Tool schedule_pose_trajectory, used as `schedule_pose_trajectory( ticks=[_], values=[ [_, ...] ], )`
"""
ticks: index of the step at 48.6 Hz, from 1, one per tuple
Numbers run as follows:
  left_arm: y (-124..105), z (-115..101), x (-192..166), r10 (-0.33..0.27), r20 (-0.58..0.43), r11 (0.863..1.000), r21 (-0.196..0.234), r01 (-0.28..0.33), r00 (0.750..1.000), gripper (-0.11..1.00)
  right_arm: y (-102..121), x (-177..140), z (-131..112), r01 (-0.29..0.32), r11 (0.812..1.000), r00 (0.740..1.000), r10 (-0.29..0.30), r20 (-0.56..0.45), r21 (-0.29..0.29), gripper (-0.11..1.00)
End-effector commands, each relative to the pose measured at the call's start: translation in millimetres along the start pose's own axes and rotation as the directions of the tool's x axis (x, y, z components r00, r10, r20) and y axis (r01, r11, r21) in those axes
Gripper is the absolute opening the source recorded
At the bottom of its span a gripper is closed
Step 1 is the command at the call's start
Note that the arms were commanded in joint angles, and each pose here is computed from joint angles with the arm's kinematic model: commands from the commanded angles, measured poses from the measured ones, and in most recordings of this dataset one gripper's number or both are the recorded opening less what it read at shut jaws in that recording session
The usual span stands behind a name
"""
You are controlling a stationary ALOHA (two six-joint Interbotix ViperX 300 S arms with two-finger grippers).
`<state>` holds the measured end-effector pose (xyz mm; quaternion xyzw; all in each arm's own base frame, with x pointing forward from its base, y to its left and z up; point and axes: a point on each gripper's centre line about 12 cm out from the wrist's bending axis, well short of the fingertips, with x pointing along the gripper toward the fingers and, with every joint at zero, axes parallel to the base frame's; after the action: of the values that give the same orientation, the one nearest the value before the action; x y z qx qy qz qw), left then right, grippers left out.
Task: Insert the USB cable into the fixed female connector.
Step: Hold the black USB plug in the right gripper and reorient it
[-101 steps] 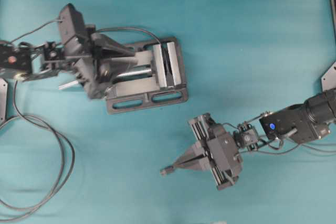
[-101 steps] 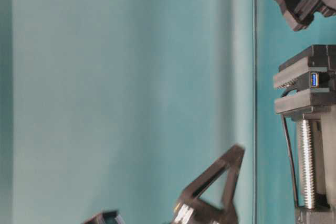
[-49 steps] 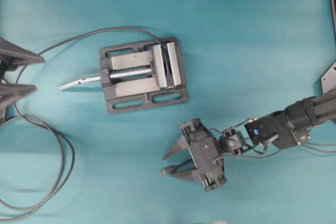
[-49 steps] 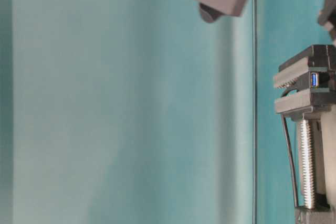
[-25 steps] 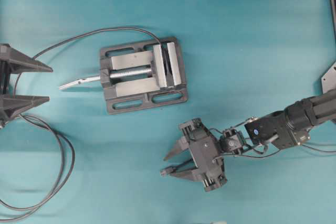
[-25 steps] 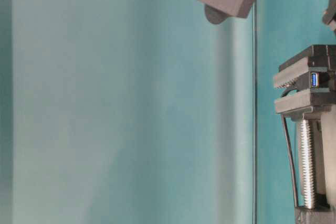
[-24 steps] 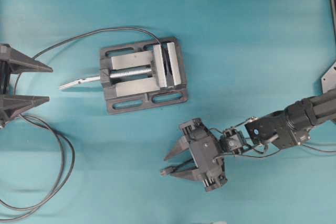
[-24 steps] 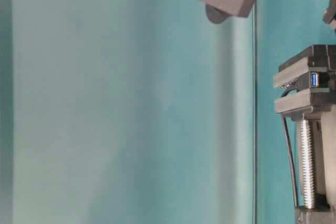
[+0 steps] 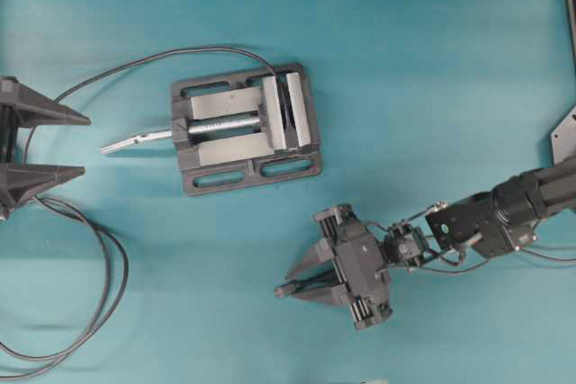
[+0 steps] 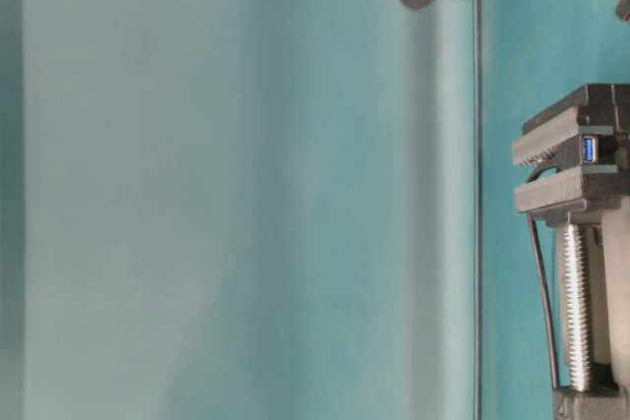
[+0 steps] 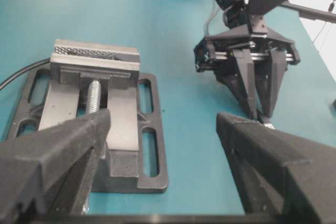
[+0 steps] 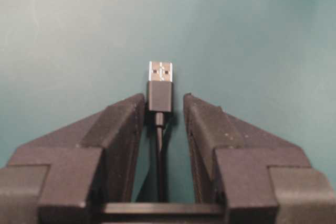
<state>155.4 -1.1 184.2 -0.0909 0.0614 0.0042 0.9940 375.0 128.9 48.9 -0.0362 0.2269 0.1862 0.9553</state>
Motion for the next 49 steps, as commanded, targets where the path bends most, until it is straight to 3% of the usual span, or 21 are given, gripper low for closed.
schedule_pose_trajectory(
  ticks=[1, 36, 43, 49],
  values=[
    [-0.5, 4.6, 1.4, 0.0, 0.011, 1.0, 0.015, 0.0, 1.0, 1.0, 2.1, 2.7, 6.9, -0.004, 1.0, 1.0, 0.004, 0.021, 0.0, 0.33],
    [1.9, -3.0, -0.2, 0.01, -0.011, 1.0, 0.008, -0.01, 1.0, 1.0, 4.4, 6.8, 1.9, -0.011, 1.0, 1.0, 0.011, 0.007, 0.003, 0.33],
    [5.7, -12.3, -2.5, 0.028, -0.035, 1.0, 0.007, -0.028, 0.999, 1.0, 4.2, 7.1, -0.1, -0.009, 1.0, 1.0, 0.009, -0.012, -0.002, 0.21],
    [9.7, -30.3, -7.2, 0.044, -0.095, 0.999, 0.009, -0.043, 0.995, 1.0, 4.2, 6.6, -0.7, -0.009, 1.0, 1.0, 0.009, -0.019, -0.002, 0.21]
  ],
)
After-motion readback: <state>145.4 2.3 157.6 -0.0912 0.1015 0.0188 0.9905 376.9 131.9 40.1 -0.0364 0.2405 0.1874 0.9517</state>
